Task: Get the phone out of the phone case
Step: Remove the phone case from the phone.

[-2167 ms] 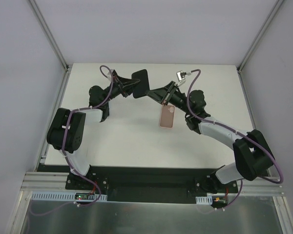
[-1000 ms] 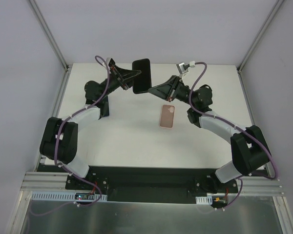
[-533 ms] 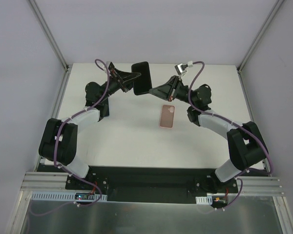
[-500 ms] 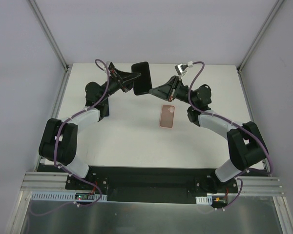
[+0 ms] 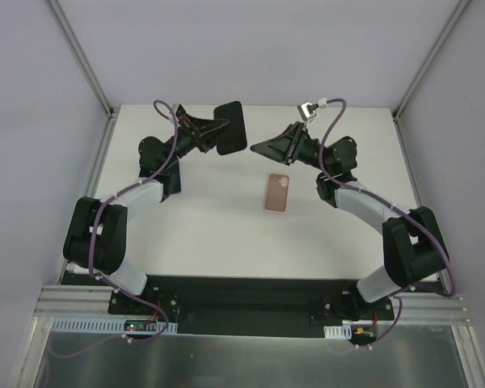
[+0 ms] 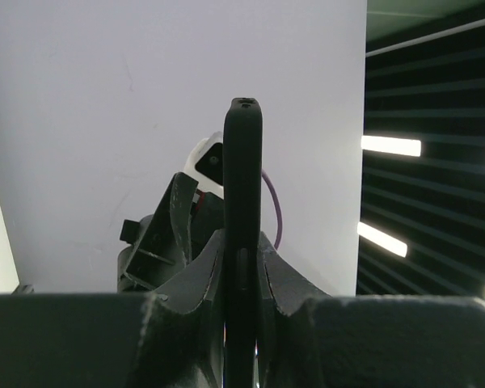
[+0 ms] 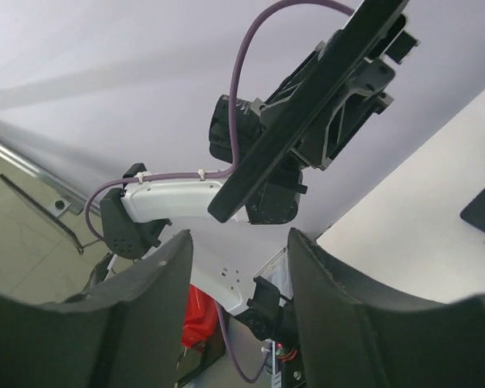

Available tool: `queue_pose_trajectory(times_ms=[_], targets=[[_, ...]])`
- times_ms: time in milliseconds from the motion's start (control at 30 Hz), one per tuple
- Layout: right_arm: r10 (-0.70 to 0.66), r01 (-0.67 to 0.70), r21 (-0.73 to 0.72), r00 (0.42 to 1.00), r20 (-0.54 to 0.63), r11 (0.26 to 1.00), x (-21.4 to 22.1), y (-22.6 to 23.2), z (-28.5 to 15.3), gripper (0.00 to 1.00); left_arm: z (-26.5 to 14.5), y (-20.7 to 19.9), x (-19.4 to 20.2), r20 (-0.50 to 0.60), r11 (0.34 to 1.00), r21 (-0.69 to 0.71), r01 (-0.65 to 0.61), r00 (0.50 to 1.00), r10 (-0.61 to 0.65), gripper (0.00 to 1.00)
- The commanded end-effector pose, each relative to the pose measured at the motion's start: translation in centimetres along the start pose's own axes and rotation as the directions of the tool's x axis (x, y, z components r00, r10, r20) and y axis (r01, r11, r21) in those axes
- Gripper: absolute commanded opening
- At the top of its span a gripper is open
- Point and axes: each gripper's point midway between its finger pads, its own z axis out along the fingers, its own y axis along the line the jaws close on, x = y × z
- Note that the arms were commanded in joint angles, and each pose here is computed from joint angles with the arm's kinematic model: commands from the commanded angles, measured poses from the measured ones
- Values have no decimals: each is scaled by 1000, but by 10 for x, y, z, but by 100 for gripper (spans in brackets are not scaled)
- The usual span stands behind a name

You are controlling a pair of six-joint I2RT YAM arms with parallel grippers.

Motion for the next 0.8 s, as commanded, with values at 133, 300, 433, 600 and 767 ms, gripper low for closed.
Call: queue_pose_trajectory(times_ms=[133, 300, 433, 600, 767], targets=[[-141, 135, 126, 989, 43, 983, -2, 31, -16, 68, -25, -82, 49, -124, 939, 320, -127, 977, 174, 0], [-164, 161, 318, 986, -20, 934, 11, 25, -9, 76, -23, -80, 50, -130, 939, 309, -148, 972, 196, 0], [-125, 123, 333, 992, -17, 935, 6, 17, 2, 76, -24, -82, 53, -133, 937, 312, -158, 969, 207, 0], [-100, 96, 337, 995, -5, 937, -2, 10, 12, 75, -25, -81, 54, -133, 938, 306, -162, 968, 210, 0], [-93, 87, 310, 996, 6, 947, -9, 10, 21, 70, -26, -81, 55, -133, 938, 304, -166, 968, 214, 0]])
